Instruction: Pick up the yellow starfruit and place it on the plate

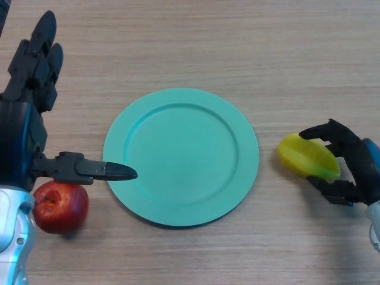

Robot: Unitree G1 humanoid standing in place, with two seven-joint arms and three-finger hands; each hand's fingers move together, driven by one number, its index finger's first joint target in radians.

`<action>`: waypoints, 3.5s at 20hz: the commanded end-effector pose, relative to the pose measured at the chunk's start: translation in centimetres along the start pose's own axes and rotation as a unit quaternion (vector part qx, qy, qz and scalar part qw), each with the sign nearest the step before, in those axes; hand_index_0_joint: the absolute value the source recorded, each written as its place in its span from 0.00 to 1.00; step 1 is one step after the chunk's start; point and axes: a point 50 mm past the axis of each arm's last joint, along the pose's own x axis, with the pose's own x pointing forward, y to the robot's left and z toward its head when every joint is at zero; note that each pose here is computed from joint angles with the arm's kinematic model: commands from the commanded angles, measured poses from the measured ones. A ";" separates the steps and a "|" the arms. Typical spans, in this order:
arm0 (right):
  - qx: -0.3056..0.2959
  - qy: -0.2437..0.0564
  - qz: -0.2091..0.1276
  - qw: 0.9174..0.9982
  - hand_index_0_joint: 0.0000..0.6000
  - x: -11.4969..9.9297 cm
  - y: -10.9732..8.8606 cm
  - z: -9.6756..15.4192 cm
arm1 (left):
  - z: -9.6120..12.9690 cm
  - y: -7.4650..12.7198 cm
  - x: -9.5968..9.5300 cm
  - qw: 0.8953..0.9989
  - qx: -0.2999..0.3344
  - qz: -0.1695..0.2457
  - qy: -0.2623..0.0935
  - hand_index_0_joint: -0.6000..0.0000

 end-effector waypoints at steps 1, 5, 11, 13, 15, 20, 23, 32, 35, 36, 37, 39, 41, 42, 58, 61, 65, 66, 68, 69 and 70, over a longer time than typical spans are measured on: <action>-0.022 -0.058 -0.060 0.996 1.00 1.0 -2.9 2.1 | 3.1 1.4 0.3 0.995 0.014 0.019 -0.093 1.00; -0.023 -0.064 -0.067 0.995 1.00 1.2 -4.1 3.3 | 3.4 1.5 0.2 0.995 0.014 0.019 -0.094 1.00; -0.031 -0.098 -0.098 0.990 1.00 1.4 -6.2 5.2 | 3.7 1.6 0.4 0.995 0.013 0.024 -0.100 1.00; -0.037 -0.097 -0.094 0.990 1.00 1.3 -6.1 5.3 | 3.7 1.7 0.4 0.994 0.010 0.023 -0.102 1.00; -0.045 -0.102 -0.097 0.989 1.00 1.1 -6.5 5.7 | 3.7 1.6 0.3 0.994 0.010 0.024 -0.104 1.00; 0.022 -0.131 -0.118 0.984 1.00 0.5 -7.5 8.0 | 3.8 1.7 0.3 0.994 0.009 0.025 -0.104 1.00; 0.107 -0.158 -0.114 0.975 1.00 0.2 -7.4 10.3 | 3.8 1.6 0.3 0.994 0.010 0.025 -0.104 1.00; 0.262 -0.186 -0.038 0.946 1.00 0.1 -3.1 15.5 | 4.1 2.0 0.1 0.994 0.010 0.029 -0.105 1.00; 0.302 -0.178 -0.018 0.936 1.00 0.4 -0.7 16.2 | 4.3 2.2 0.0 0.994 0.006 0.024 -0.104 1.00; 0.312 -0.180 -0.015 0.933 1.00 0.6 -0.1 16.5 | 4.2 2.3 -0.1 0.994 0.004 0.023 -0.102 1.00; 0.337 -0.182 -0.008 0.924 1.00 0.6 0.6 16.9 | 4.2 2.4 -0.2 0.995 0.002 0.023 -0.101 1.00; 0.395 -0.193 0.004 0.898 1.00 0.2 2.2 17.5 | 4.2 2.5 -0.2 0.995 0.001 0.024 -0.099 1.00; 0.425 -0.196 0.013 0.884 1.00 -0.1 3.5 17.4 | 4.3 2.7 -0.2 0.994 0.003 0.030 -0.101 1.00; 0.432 -0.187 0.015 0.882 1.00 -0.1 4.0 17.1 | 4.3 2.8 -0.2 0.994 0.003 0.032 -0.102 1.00; 0.368 -0.134 0.006 0.920 0.09 1.1 6.5 14.9 | 3.9 2.0 -0.3 0.994 0.001 0.025 -0.102 1.00; 0.344 -0.146 -0.015 0.927 0.00 1.5 5.8 14.9 | 3.8 1.6 -0.2 0.994 0.003 0.020 -0.105 1.00; 0.325 -0.179 -0.041 0.928 0.00 1.3 3.0 15.2 | 3.5 1.5 -0.1 0.994 0.002 0.020 -0.105 1.00; 0.325 -0.182 -0.043 0.927 0.00 1.1 2.3 15.3 | 3.5 1.5 0.0 0.995 0.002 0.021 -0.102 1.00; 0.316 -0.193 -0.037 0.928 0.00 0.5 0.8 15.4 | 3.4 1.5 0.2 0.996 -0.001 0.023 -0.090 1.00; 0.313 -0.199 -0.035 0.928 0.00 0.2 0.0 15.5 | 3.3 1.6 0.3 0.996 -0.002 0.025 -0.086 1.00; 0.307 -0.204 -0.036 0.929 0.00 -0.1 -0.8 15.4 | 3.2 1.7 0.4 0.996 -0.001 0.028 -0.086 1.00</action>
